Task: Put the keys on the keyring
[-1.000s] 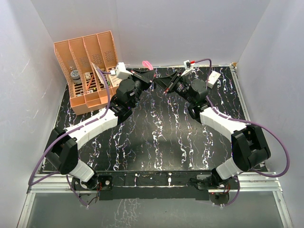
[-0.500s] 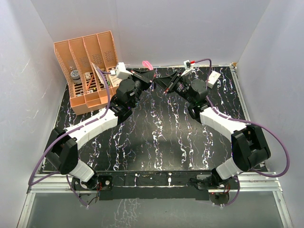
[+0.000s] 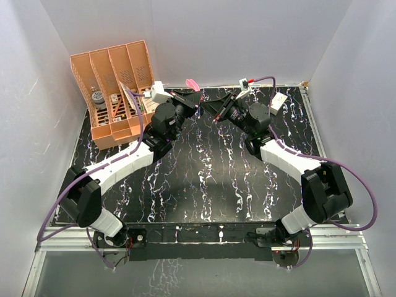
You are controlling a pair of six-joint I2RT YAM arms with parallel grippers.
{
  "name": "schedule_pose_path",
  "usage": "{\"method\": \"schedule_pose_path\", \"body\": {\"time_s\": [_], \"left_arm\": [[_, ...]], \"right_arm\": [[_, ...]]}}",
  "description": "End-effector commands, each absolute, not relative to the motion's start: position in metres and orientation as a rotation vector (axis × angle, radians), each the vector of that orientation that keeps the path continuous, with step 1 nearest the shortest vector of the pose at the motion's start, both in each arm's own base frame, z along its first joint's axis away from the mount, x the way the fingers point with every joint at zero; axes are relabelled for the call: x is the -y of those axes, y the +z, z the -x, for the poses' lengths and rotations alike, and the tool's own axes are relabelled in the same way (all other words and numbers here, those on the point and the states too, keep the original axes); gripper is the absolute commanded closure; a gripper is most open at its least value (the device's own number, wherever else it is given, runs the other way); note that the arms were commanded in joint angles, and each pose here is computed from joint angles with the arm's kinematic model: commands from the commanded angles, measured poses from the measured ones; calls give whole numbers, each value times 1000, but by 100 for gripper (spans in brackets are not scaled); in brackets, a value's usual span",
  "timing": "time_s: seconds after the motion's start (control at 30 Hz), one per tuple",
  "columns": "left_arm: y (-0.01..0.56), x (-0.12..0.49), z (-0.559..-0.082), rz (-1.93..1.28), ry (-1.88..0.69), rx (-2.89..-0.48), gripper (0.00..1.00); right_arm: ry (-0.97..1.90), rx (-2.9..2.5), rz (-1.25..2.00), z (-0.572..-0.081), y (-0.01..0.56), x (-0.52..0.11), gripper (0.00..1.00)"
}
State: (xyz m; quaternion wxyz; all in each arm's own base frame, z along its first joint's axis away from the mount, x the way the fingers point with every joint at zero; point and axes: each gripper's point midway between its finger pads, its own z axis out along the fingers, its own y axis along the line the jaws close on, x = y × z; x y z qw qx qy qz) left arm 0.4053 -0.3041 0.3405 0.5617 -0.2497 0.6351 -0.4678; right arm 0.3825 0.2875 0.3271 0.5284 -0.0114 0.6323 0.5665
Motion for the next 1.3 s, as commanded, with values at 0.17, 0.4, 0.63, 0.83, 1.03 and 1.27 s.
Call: {"method": "schedule_pose_path", "body": {"time_s": [0.17,0.4,0.63,0.83,1.03,1.27], "left_arm": [[407,297,-392,571,-1199,-1349,100],[412,295,-390,573,-1208,-1340,100],[416,292,-387,573,-1206,-1333,100],[418,286,-384,577,-1178,-1343,100],[417,285,-383,572,-1161,-1361,100],[419,286,-388,536,-1104,-1391,100]], "right_arm": [[1346,-1466,28,-385,338,-284,100],[1344,-1465,26,-385,338,-284,100],[1342,-1469,21,-385,337,-283,100],[1307,-1481,15,-386,335,-279,100],[1298,-1480,30,-386,340,-280,100],[1226,-1450,106,-370,365,-271,68]]}}
